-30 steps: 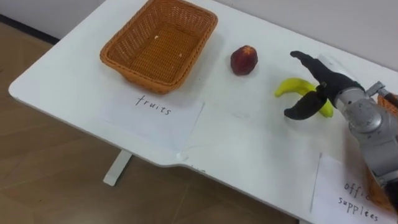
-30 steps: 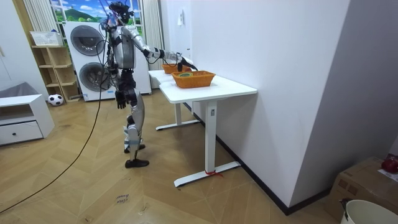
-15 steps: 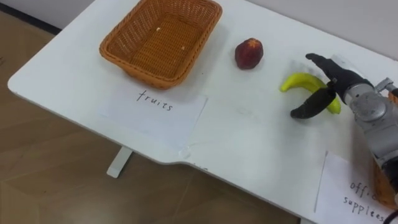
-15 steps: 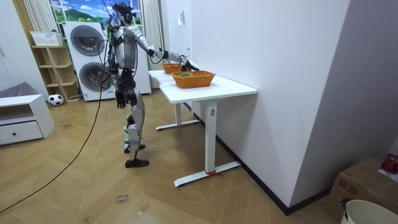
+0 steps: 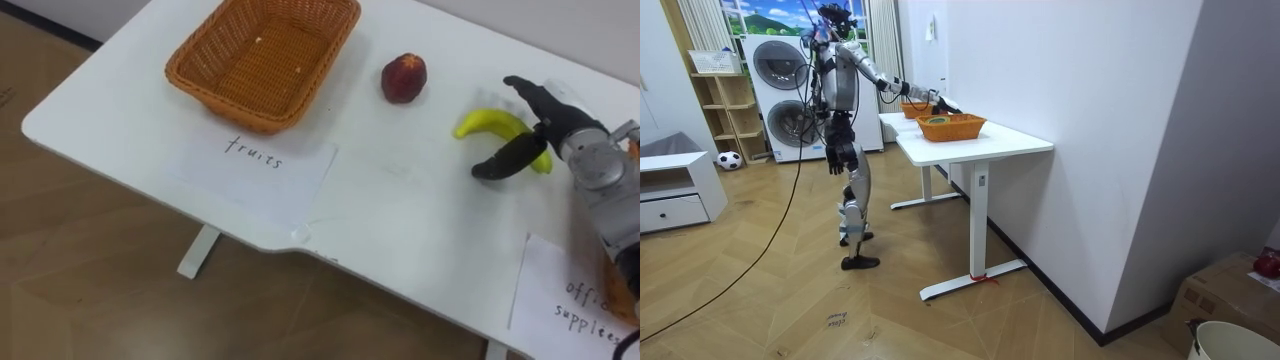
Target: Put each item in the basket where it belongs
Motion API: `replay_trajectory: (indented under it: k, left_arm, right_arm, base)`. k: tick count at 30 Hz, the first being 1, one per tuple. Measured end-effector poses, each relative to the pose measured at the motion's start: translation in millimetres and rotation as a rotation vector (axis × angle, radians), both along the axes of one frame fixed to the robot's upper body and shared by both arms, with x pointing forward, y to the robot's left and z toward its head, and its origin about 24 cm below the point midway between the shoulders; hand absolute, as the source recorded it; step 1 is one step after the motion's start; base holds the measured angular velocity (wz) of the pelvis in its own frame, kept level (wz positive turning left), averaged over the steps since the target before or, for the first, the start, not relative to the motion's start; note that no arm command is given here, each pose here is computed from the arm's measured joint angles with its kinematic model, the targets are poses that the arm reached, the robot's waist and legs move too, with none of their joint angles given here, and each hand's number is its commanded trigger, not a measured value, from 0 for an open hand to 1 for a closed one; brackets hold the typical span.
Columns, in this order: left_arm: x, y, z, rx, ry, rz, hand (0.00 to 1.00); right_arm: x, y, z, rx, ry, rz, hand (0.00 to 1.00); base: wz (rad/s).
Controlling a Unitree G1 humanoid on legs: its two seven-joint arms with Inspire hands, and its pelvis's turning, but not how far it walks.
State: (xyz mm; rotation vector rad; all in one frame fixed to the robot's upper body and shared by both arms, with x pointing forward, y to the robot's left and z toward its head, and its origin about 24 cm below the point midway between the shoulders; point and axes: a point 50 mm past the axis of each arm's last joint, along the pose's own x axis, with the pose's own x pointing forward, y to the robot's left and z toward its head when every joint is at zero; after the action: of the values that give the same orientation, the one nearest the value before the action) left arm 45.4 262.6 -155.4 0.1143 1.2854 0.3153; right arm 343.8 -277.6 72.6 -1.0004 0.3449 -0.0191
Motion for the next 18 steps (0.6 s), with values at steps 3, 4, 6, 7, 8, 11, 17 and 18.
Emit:
replay_trajectory:
  k: [3, 4, 6, 7, 8, 11, 17, 18]
  left_arm:
    - [0.5, -1.2, -0.3, -0.005, 0.001, 0.005, 0.00]
    - [1.0, -1.7, -0.3, -0.006, 0.001, 0.005, 0.00]
    - [1.4, -2.2, -0.4, -0.005, 0.004, 0.001, 0.00]
    - [1.9, -2.7, -0.5, -0.004, 0.007, -0.003, 0.00]
    - [2.5, -2.9, -0.4, -0.004, 0.006, -0.004, 0.00]
    - [5.9, -2.8, 0.0, 0.001, 0.003, -0.011, 0.00]
    - [9.9, -3.2, 0.2, -0.002, -0.006, -0.004, 0.00]
    - [10.0, -3.1, 0.2, -0.001, -0.006, -0.003, 0.00]
  right_arm:
    - [-0.5, -1.9, -2.0, 0.006, 0.005, -0.011, 0.00]
    - [-0.5, -2.4, -2.2, 0.008, 0.006, -0.015, 0.00]
    - [-0.7, -2.9, -3.1, 0.019, 0.009, -0.020, 0.00]
    - [-0.4, -3.1, -2.7, 0.020, 0.008, -0.022, 0.00]
    - [-0.2, -3.1, -2.5, 0.021, 0.008, -0.022, 0.00]
    - [0.2, -3.0, -2.0, 0.026, 0.009, -0.021, 0.00]
    - [3.0, -6.2, -2.9, 0.069, 0.044, -0.036, 0.00]
    - [3.2, -7.2, -3.7, 0.082, 0.052, -0.042, 0.00]
  base:
    - [0.04]
    - [0.00]
    - [0.00]
    - [0.00]
    - [0.00]
    - [-0.01]
    - [-0.01]
    - [0.00]
